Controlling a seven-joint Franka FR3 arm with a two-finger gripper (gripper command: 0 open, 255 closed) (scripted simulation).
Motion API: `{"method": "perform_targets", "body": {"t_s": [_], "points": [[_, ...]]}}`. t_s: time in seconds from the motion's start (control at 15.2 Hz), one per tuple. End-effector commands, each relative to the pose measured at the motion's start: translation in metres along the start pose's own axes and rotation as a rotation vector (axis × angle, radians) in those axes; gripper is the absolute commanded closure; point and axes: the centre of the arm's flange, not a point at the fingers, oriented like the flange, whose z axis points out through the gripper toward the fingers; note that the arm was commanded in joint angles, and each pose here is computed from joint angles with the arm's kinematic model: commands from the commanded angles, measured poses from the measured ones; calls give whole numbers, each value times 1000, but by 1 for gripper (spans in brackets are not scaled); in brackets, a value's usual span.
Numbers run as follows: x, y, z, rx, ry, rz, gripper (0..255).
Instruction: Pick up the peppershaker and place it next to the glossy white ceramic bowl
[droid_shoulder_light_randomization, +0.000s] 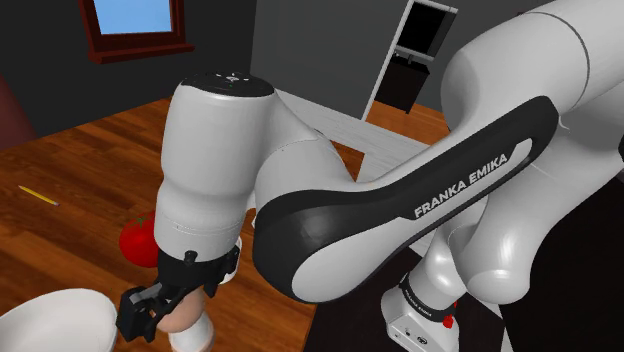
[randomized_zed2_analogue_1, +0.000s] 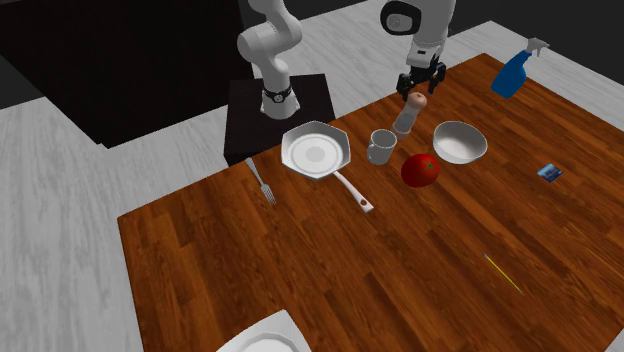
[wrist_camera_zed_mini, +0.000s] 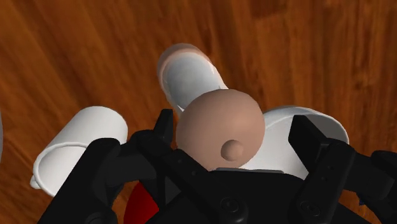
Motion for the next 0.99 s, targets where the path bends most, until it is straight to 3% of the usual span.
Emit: {"method": "perform_targets", "body": {"t_s": [0.0, 0.13, 0.4, 0.92], "points": [[0, 0, 0, 0, 0, 0, 0], [0, 0, 0, 0, 0, 0, 0], [0, 0, -50, 0, 0, 0, 0], [0, 0, -50, 0, 0, 0, 0]]}}
